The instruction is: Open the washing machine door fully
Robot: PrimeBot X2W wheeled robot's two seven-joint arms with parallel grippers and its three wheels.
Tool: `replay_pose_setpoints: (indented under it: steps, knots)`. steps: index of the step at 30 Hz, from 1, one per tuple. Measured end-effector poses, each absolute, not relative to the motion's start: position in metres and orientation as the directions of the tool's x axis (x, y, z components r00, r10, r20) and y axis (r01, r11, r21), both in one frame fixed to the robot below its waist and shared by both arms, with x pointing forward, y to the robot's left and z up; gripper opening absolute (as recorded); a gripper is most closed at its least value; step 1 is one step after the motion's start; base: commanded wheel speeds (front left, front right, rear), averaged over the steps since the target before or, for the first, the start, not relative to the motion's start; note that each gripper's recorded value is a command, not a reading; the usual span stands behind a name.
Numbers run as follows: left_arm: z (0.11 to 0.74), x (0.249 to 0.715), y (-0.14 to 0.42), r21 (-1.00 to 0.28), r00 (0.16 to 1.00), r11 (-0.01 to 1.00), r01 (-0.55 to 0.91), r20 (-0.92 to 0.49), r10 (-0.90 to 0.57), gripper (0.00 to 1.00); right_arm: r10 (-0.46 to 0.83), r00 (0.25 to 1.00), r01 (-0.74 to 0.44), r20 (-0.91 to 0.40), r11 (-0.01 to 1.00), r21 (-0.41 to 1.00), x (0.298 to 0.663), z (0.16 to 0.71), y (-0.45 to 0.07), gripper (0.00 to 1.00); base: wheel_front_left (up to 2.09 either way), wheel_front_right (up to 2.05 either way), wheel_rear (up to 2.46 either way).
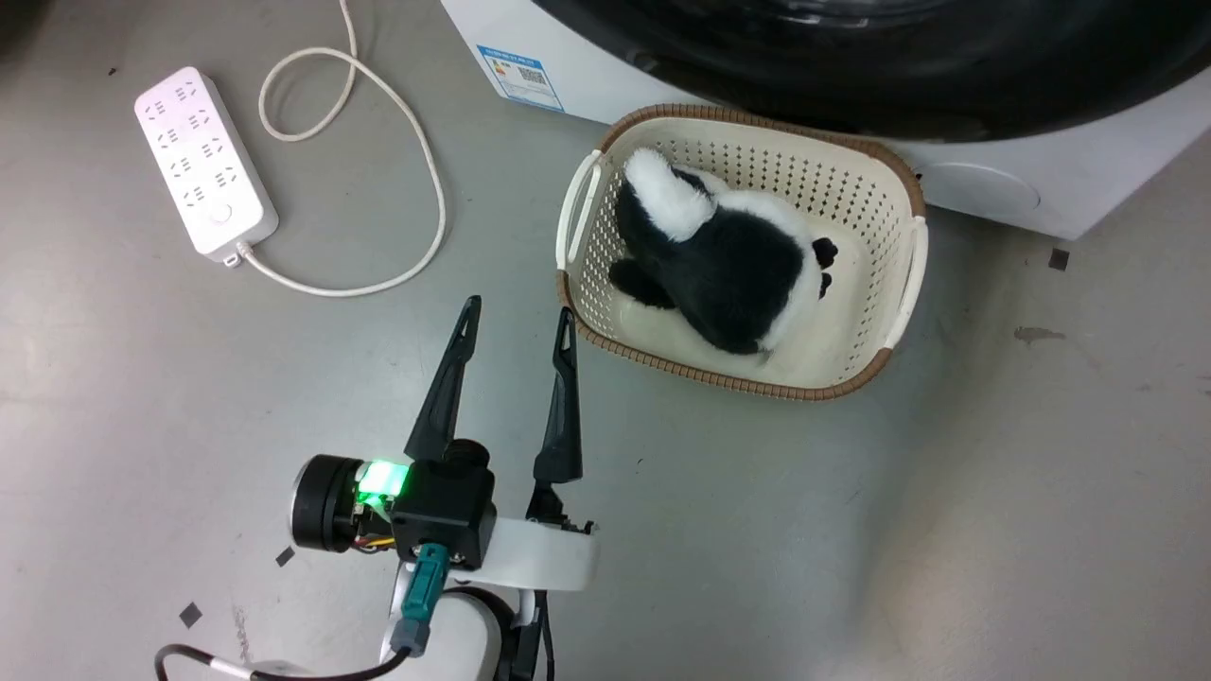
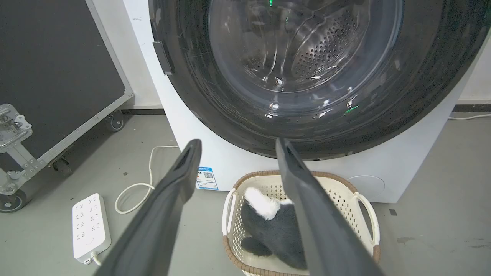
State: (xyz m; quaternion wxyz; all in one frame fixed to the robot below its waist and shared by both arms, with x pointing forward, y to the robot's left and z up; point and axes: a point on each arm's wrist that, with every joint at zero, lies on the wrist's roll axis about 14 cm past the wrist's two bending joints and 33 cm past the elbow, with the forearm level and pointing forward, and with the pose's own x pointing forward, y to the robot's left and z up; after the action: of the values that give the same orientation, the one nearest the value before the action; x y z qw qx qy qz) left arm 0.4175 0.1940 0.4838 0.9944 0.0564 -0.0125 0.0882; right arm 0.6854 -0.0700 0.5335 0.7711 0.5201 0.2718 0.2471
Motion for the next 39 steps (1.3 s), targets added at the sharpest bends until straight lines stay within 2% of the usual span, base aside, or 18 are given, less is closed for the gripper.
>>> replay_pose_setpoints:
  steps: [4,10,20,21,27,39]
  knots:
    - [0.491,0.416,0.194,0.102,0.983,0.978,-0.18,0.053,0.176,1.0,0.684,0.704,-0.105,-0.19,0.365,0.925,0.672,0.534,-0.068,0.0,0.0,0.0,0.0]
    - [0.505,0.412,0.193,0.092,0.982,0.98,-0.177,0.089,0.169,1.0,0.713,0.652,-0.089,-0.255,0.407,0.909,0.633,0.519,-0.061,0.0,0.0,0.0,0.0]
    - [0.521,0.388,0.188,0.07,0.981,0.985,-0.159,0.121,0.15,1.0,0.762,0.587,-0.099,-0.274,0.403,0.91,0.561,0.524,-0.056,0.0,0.0,0.0,0.0]
    - [0.523,0.381,0.186,0.063,0.982,0.987,-0.15,0.125,0.141,1.0,0.783,0.564,-0.115,-0.264,0.39,0.914,0.543,0.528,-0.055,0.0,0.0,0.0,0.0]
    - [0.523,0.369,0.184,0.056,0.984,0.989,-0.136,0.124,0.128,1.0,0.851,0.474,-0.144,-0.225,0.328,0.934,0.507,0.527,-0.026,0.0,0.0,0.0,0.0]
    - [0.515,0.348,0.179,0.05,0.99,0.993,-0.104,0.097,0.098,1.0,0.952,0.235,-0.231,-0.198,0.252,0.94,0.426,0.52,0.044,0.0,0.0,0.0,0.0]
